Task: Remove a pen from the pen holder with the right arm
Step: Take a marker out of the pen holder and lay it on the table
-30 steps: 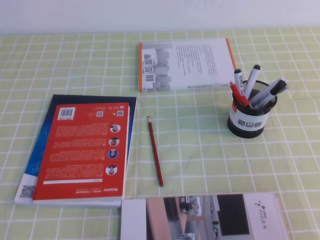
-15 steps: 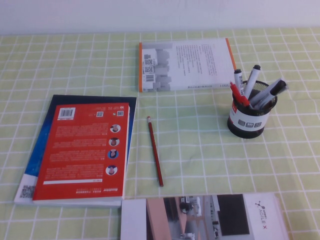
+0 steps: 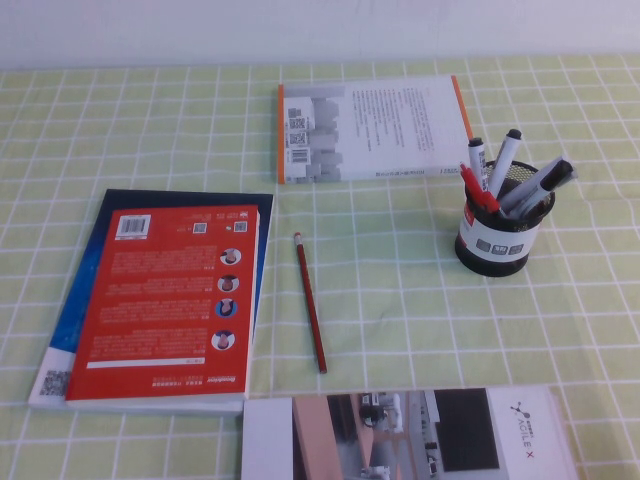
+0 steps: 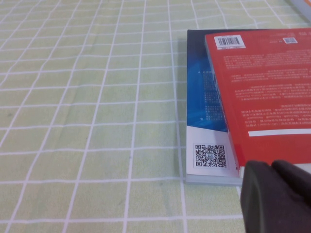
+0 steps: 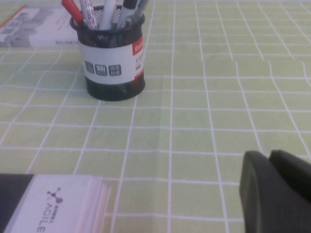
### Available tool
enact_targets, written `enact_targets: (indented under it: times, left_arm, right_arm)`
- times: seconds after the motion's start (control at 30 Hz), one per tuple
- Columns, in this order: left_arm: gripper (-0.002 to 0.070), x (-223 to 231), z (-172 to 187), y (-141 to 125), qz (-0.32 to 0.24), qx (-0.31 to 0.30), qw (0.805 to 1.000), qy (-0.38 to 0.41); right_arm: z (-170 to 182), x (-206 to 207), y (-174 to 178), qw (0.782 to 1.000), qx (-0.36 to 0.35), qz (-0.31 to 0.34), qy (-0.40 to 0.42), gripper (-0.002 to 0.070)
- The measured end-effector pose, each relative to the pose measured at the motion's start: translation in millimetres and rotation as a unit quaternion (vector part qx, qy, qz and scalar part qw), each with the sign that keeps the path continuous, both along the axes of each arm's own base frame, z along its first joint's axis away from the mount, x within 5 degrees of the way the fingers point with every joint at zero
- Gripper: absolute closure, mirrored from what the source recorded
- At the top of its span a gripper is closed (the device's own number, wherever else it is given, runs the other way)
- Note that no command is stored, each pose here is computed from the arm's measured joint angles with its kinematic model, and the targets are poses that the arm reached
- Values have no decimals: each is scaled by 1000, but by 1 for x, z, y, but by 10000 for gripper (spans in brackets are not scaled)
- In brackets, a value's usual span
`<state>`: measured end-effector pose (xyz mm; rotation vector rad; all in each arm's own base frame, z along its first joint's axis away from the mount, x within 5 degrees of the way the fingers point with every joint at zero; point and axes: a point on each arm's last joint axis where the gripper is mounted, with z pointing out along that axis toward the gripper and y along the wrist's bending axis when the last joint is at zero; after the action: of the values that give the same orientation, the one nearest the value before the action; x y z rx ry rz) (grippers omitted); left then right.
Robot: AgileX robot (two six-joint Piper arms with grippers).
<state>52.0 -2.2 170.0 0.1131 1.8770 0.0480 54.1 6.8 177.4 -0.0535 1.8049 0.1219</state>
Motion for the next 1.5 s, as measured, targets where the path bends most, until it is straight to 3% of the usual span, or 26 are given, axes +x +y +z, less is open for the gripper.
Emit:
enact_targets:
  times: [0.23,1.5]
  left_arm:
    - [680,0,0,0,0,0,1000,0]
    - [680,0,0,0,0,0,1000,0]
  right_arm:
    - [-5,-2,1,1000,-8,6,29,688]
    - [-6,-2,2,999,-23,18,31,689]
